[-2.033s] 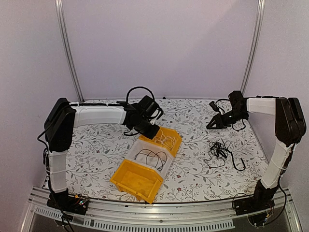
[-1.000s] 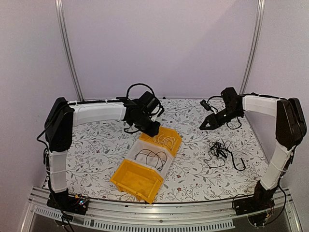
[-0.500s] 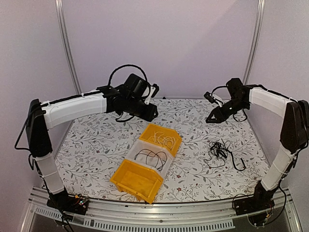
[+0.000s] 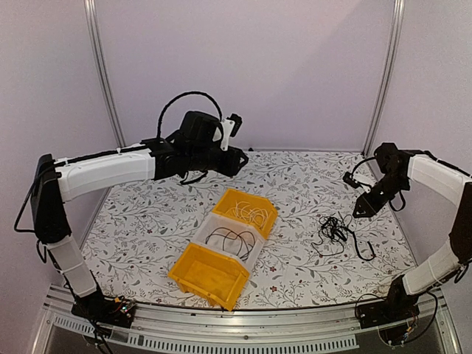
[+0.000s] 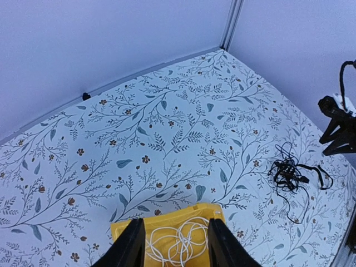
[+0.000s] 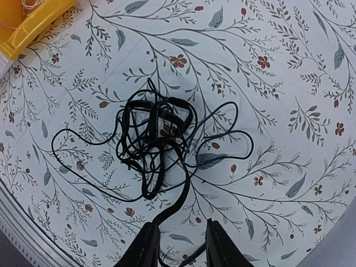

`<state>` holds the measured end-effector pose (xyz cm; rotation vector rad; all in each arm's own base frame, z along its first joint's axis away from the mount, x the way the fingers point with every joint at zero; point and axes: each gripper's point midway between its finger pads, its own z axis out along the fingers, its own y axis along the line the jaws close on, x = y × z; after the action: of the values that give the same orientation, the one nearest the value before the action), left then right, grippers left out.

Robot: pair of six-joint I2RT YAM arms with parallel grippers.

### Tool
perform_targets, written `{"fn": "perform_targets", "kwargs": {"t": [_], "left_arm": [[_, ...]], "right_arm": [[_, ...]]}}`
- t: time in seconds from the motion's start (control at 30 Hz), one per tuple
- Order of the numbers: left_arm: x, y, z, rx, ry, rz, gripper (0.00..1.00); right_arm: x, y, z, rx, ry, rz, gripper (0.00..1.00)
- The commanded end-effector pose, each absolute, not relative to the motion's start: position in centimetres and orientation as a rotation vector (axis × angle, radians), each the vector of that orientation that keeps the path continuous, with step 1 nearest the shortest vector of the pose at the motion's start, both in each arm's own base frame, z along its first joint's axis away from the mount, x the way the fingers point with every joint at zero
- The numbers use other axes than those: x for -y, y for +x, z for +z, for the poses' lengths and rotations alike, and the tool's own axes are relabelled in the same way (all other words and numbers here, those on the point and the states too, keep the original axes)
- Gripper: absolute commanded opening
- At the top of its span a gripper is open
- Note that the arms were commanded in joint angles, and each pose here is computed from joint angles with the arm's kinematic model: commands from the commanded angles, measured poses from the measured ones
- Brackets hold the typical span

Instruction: Untangle the cables

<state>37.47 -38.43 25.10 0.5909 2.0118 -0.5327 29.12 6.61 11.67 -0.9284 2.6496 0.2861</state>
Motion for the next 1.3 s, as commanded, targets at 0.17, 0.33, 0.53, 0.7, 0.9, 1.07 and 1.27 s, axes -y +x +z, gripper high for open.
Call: {"fn": "perform_targets", "kwargs": {"t": [0.17, 0.33, 0.53, 0.7, 0.9, 1.07, 1.27], "left_arm": [[39.5, 36.0, 26.5, -1.978, 0.593, -0.622, 0.42], [39.0, 36.0, 26.8, -1.990, 0.596, -0.590, 0.42], [38.5, 36.1, 26.8, -1.994, 0.589, -0.562, 0.42], [39.2, 36.2, 26.1, -2.010, 0.602, -0.585, 0.42], [40.0, 36.0, 25.8, -2.015, 0.618, -0.611, 0.42], [40.1, 35.8, 25.5, -2.017, 0.618, -0.615, 0.42], [40.5, 35.7, 25.8, -2.011, 0.611, -0.630, 0.42]], "right_arm": [[-4.4, 33.8, 7.5, -2.782, -0.717, 0.229, 0.31], [-4.2, 34.9, 4.1, -2.856, -0.704, 0.265, 0.31], [-4.6, 35.2, 1.9, -2.883, -0.706, 0.324, 0.23], [-4.4, 35.5, 1.5, -2.878, -0.693, 0.319, 0.11], [-3.9, 35.9, 1.7, -2.888, -0.636, 0.265, 0.27], [-4.3, 36.7, 3.3, -2.837, -0.607, 0.282, 0.36], [-5.9, 37.0, 2.8, -2.833, -0.610, 0.434, 0.26]]}}
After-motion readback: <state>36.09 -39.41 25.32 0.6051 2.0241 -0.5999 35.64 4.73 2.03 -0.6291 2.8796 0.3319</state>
